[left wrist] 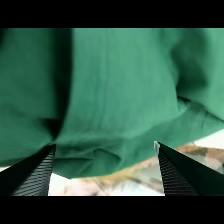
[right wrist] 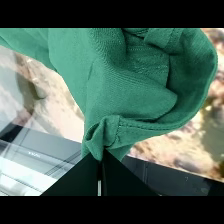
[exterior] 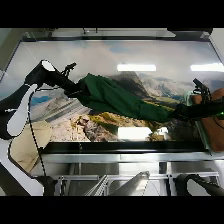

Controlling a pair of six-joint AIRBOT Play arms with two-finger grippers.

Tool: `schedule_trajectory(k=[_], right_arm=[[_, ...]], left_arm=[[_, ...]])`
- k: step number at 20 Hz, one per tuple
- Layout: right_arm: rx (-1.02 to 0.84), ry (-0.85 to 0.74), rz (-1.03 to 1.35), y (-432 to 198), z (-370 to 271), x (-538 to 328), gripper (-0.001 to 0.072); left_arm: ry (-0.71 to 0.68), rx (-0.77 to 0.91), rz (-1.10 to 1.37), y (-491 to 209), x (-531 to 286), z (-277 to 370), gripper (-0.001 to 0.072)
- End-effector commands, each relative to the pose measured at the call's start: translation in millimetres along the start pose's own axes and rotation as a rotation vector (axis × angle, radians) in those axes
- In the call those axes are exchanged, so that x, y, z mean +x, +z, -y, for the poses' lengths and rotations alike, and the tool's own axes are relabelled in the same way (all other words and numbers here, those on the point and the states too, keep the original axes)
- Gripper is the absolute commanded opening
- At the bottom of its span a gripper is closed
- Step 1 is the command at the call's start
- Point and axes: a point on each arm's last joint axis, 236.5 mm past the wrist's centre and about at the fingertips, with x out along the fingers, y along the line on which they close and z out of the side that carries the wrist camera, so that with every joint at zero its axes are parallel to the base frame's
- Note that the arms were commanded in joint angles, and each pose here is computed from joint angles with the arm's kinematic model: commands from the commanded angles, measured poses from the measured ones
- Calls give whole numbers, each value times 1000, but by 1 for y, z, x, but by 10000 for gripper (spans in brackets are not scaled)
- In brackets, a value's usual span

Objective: Fold the shirts.

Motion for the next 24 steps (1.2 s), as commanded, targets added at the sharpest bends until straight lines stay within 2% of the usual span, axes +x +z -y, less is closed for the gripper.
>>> schedule_trajectory(k=[1,7,13,19,22,23,24], right_arm=[[0,1,-1,0,0,1,18],[1,0,3,1,0,1,18],[0,0,2,1,0,1,18],[1,0,2,1,0,1,18],[1,0,2,1,0,1,18],[1,0,3,1,0,1,18],[1,0,3,1,0,1,18]], left_arm=[[-9,18,11,7,-9,2,698],[-20,104,4,15,-40,25,698],[-41,57,-84,2,-8,5,698],[-45,95,-112,-1,12,9,690],[-51,119,-125,-4,11,11,174],[-51,126,-123,-4,12,11,140],[-49,130,-127,-5,13,12,139]])
